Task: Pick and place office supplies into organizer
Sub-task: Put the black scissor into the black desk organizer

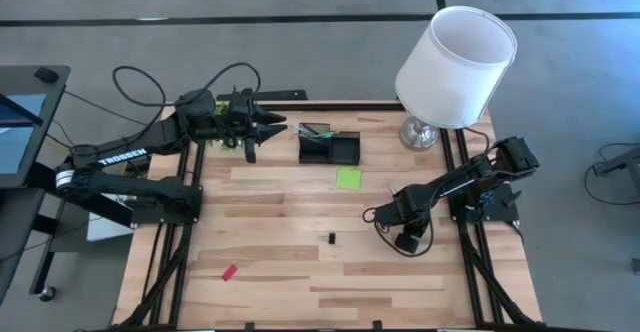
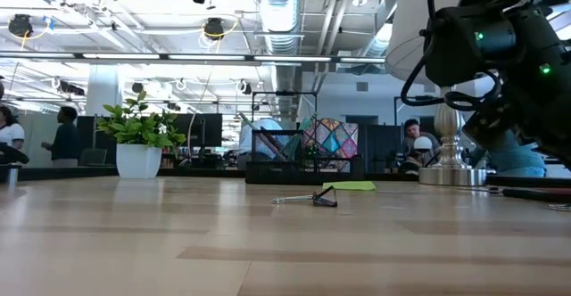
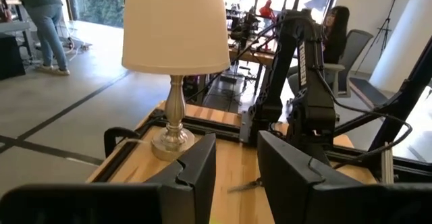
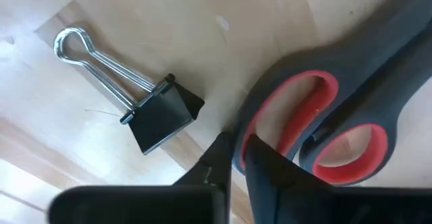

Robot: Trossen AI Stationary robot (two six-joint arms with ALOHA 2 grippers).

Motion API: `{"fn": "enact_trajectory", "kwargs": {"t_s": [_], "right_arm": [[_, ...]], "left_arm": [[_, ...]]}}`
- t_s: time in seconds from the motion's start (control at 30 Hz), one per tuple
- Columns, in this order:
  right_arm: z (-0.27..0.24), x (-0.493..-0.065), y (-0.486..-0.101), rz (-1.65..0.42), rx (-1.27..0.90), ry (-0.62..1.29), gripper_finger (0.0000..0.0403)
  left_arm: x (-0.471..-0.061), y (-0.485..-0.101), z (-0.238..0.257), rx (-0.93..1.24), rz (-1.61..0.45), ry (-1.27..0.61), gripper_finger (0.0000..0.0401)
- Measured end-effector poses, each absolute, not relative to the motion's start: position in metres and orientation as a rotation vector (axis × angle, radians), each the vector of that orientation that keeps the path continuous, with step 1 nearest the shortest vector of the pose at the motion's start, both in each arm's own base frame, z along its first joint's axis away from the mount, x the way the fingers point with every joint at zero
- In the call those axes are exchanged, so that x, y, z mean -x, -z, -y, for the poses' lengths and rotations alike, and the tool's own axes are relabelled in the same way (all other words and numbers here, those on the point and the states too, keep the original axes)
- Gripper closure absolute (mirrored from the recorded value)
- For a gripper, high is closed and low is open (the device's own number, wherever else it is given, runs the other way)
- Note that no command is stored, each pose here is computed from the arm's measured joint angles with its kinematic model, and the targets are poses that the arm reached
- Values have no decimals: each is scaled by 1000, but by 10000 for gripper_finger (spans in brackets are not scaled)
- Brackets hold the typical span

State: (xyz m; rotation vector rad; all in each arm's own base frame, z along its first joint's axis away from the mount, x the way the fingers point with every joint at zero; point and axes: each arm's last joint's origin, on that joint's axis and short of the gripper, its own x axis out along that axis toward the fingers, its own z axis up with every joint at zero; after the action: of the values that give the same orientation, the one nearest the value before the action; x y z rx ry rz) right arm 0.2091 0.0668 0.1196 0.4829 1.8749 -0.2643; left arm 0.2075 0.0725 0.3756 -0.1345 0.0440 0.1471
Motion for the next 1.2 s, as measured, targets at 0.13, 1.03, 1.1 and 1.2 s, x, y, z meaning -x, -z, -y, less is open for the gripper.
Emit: {"fn": "enact_trajectory", "kwargs": {"t_s": [0.13, 1.03, 1.1, 1.2], "right_arm": [[-67, -209, -119, -1875, -496, 263, 380], [-45, -276, -216, -1216, -748, 175, 384], [-42, -285, -221, -1135, -782, 115, 384], [-38, -297, -229, -1009, -826, 20, 393]], "left_arm": [[-207, -374, -72, 142, -63, -148, 296], [-207, -364, -69, 230, -160, -146, 296], [-208, -363, -67, 235, -171, -135, 296], [-209, -361, -63, 237, -194, -118, 296]]}}
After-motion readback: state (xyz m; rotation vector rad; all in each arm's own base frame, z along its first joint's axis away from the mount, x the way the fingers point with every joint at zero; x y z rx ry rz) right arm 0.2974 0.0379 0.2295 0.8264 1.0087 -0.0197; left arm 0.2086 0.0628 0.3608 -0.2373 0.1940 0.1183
